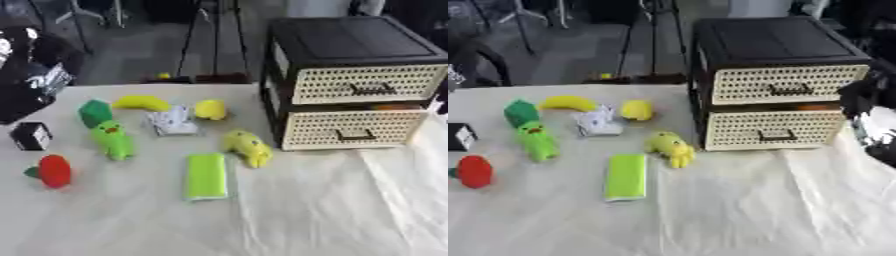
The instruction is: Pick up objects from table and place into drawer.
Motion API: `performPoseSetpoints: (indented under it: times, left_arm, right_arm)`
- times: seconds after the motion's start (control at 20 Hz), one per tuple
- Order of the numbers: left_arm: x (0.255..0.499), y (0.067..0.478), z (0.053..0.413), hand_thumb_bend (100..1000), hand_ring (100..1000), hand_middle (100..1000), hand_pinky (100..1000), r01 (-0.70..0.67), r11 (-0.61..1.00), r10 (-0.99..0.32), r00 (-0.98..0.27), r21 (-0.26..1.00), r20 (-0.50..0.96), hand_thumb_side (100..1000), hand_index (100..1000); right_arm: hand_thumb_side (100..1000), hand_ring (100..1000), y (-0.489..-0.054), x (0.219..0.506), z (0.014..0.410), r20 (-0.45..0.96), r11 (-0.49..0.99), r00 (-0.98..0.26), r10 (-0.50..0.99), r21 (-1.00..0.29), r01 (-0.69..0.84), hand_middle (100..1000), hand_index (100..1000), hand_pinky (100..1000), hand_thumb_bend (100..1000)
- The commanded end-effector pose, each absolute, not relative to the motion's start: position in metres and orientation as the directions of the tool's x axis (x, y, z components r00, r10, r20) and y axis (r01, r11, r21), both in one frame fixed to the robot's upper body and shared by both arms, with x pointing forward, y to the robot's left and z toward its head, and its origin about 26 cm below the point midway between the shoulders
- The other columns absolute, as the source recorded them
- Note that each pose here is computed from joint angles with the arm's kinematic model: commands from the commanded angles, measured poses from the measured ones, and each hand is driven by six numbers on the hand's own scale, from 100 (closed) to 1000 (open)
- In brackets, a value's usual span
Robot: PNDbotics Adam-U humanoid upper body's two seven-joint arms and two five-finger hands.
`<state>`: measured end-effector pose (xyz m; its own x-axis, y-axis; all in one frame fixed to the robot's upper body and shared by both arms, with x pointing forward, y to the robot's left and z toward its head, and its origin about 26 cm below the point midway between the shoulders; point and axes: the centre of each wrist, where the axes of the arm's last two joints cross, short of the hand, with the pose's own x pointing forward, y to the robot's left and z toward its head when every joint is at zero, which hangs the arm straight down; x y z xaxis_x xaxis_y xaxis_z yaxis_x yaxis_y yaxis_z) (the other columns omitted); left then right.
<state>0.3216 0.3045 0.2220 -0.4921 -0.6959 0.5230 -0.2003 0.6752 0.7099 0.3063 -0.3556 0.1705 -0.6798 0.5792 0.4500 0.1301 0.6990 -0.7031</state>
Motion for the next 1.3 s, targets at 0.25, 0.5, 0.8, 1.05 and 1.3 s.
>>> performPoseSetpoints:
  times: [0.25, 0.5, 0.8, 1.05, 1.3]
  left_arm:
    - [0.319, 0.307, 0.233, 507, 559, 553, 602, -0.225, 0.662, -0.706, -0.506, 0.714, 0.495, 751, 661]
    - [0.319, 0.307, 0.233, 506, 560, 553, 602, -0.223, 0.662, -0.706, -0.506, 0.716, 0.495, 751, 661]
    - [0.319, 0.306, 0.233, 506, 560, 553, 602, -0.219, 0.662, -0.705, -0.508, 0.717, 0.495, 751, 661]
    - [0.32, 0.305, 0.233, 509, 560, 553, 602, -0.215, 0.663, -0.702, -0.512, 0.717, 0.495, 751, 661]
    - [0.32, 0.305, 0.233, 509, 560, 553, 602, -0.215, 0.663, -0.701, -0.513, 0.717, 0.495, 751, 661]
  right_arm:
    - [619, 398, -0.357, 0.307, 0.185, 0.4, 0.66, -0.695, 0.598, -0.737, 0.144, 445, 681, 267, 100]
    - [625, 169, -0.359, 0.314, 0.19, 0.378, 0.611, -0.677, 0.631, -0.78, 0.134, 245, 665, 100, 100]
    - [728, 100, -0.364, 0.331, 0.199, 0.309, 0.476, -0.643, 0.701, -0.874, 0.098, 100, 671, 100, 100]
    - [863, 100, -0.366, 0.346, 0.203, 0.244, 0.376, -0.628, 0.739, -0.923, 0.083, 100, 675, 100, 145]
    - [888, 100, -0.368, 0.359, 0.198, 0.222, 0.322, -0.613, 0.758, -0.945, 0.056, 100, 677, 100, 152]
